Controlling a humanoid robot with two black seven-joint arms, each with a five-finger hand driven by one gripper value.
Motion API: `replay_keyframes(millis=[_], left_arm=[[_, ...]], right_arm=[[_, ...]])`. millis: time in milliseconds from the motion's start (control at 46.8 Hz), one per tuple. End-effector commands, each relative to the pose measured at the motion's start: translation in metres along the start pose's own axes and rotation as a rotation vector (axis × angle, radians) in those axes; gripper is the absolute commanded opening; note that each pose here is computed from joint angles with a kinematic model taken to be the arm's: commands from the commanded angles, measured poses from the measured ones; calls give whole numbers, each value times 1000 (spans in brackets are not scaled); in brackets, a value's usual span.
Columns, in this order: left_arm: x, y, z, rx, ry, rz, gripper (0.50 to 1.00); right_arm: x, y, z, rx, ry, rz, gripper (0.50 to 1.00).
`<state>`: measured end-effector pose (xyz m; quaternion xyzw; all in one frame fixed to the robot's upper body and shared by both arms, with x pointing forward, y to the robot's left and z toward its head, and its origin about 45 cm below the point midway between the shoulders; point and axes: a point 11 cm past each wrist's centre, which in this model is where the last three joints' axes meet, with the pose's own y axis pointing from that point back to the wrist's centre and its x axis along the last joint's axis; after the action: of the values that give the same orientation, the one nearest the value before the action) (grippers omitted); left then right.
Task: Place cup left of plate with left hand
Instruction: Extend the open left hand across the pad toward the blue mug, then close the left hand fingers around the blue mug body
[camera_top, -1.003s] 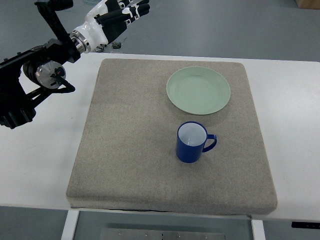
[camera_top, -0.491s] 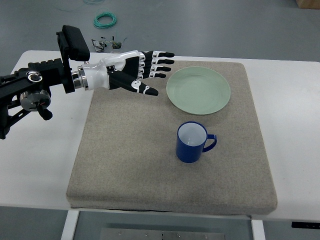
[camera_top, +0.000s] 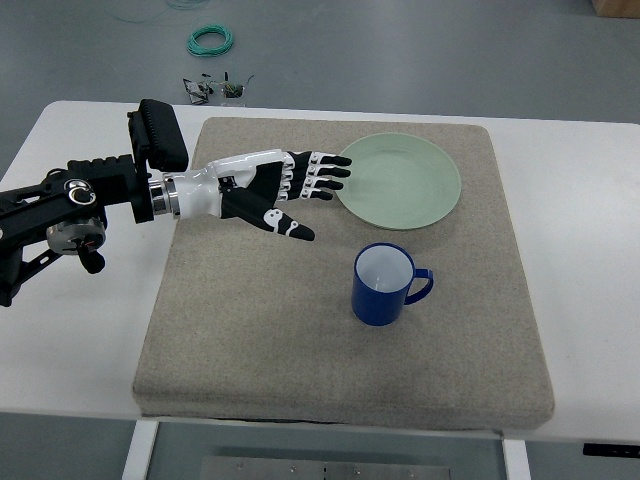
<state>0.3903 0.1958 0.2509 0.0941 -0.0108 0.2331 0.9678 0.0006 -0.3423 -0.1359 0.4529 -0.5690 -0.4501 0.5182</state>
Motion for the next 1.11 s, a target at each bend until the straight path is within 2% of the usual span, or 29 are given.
replay_keyframes(millis=[0, 299, 534, 768, 1089], left_arm=[[-1, 1, -5, 3, 11, 2, 988], [-15, 7, -30, 33, 12, -24, 988], [-19, 7, -31, 30, 24, -44, 990], [-37, -13, -40, 11, 58, -79, 992], [-44, -23, -49, 27, 52, -93, 992]], right_arm=[[0, 0, 0, 0, -1, 1, 934], [0, 0, 0, 0, -1, 1, 934], [0, 0, 0, 0, 1, 1, 934], [0, 0, 0, -1, -1, 1, 934], [0, 0, 0, 0, -1, 1, 934]])
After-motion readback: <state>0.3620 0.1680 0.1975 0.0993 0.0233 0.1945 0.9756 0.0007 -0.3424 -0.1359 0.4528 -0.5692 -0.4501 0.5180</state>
